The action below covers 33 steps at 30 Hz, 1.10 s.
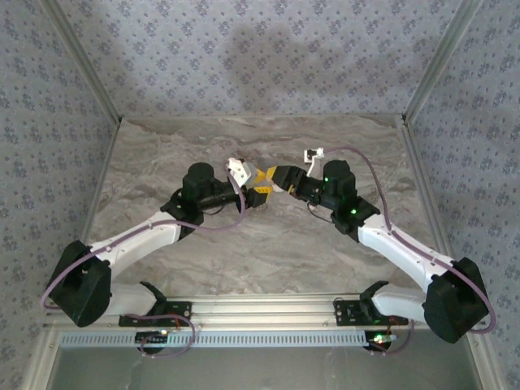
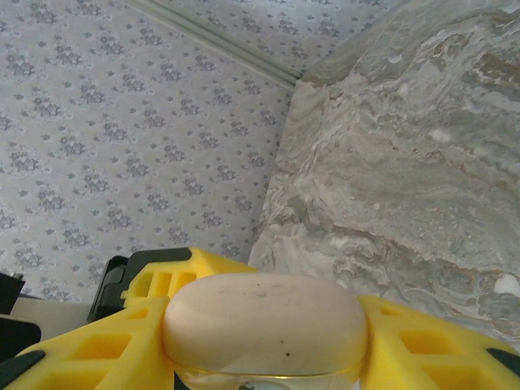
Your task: Insert wireless bluetooth earbuds into charging case
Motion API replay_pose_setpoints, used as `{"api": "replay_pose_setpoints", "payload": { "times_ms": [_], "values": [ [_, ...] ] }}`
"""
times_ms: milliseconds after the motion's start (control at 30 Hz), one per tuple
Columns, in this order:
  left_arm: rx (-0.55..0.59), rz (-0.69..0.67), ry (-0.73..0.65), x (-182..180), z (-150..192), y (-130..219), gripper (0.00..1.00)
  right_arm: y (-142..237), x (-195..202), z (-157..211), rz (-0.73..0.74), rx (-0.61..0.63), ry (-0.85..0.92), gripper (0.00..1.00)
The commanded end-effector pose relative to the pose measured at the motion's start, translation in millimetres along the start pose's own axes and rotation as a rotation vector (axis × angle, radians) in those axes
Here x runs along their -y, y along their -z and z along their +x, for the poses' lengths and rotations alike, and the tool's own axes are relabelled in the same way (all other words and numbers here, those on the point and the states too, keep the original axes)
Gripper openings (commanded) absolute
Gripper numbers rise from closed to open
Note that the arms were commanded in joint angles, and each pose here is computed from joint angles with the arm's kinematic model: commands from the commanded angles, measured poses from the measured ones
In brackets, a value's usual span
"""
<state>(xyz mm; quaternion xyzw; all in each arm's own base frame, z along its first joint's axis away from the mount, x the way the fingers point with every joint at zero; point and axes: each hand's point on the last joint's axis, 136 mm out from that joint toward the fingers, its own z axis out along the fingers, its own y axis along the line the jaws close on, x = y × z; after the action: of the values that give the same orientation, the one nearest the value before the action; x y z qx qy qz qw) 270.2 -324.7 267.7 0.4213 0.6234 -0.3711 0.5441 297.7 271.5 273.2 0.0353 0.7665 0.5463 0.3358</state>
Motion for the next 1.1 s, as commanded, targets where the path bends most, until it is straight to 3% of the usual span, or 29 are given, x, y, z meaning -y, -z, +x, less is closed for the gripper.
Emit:
{"api": "replay_pose_setpoints", "payload": {
  "times_ms": [0, 233, 600, 700, 800, 967, 1067],
  "values": [
    [0.06, 0.007, -0.04, 1.0, -27.2, -1.7, 0.46, -1.4, -15.0, 1.9, -0.056, -0.016, 0.019, 0.52],
    [0.068, -0.011, -0.015, -3.0, -28.2, -2.6, 0.44, -2.4, -20.8, 8.9, -0.072, -0.043, 0.036, 0.52],
    [0.069, -0.021, -0.009, -3.2, -31.0, 0.5, 0.28, -0.5, -29.8, 14.3, -0.08, -0.076, 0.082, 0.52],
    [0.06, -0.027, 0.009, -5.8, -26.2, 0.6, 0.24, 5.0, -28.2, 13.8, -0.055, -0.08, 0.131, 0.57],
    [0.064, -0.025, 0.039, -10.7, -22.6, 4.1, 0.23, 18.0, -23.5, 8.5, -0.008, -0.057, 0.228, 0.66],
    [0.08, 0.023, 0.058, -14.3, -23.4, 12.7, 0.21, 45.5, -26.0, 0.6, -0.007, -0.043, 0.524, 0.68],
    [0.084, 0.09, 0.046, -8.1, -28.2, 16.2, 0.2, 57.9, -22.3, 1.3, -0.008, -0.098, 0.68, 0.69]
  ]
}}
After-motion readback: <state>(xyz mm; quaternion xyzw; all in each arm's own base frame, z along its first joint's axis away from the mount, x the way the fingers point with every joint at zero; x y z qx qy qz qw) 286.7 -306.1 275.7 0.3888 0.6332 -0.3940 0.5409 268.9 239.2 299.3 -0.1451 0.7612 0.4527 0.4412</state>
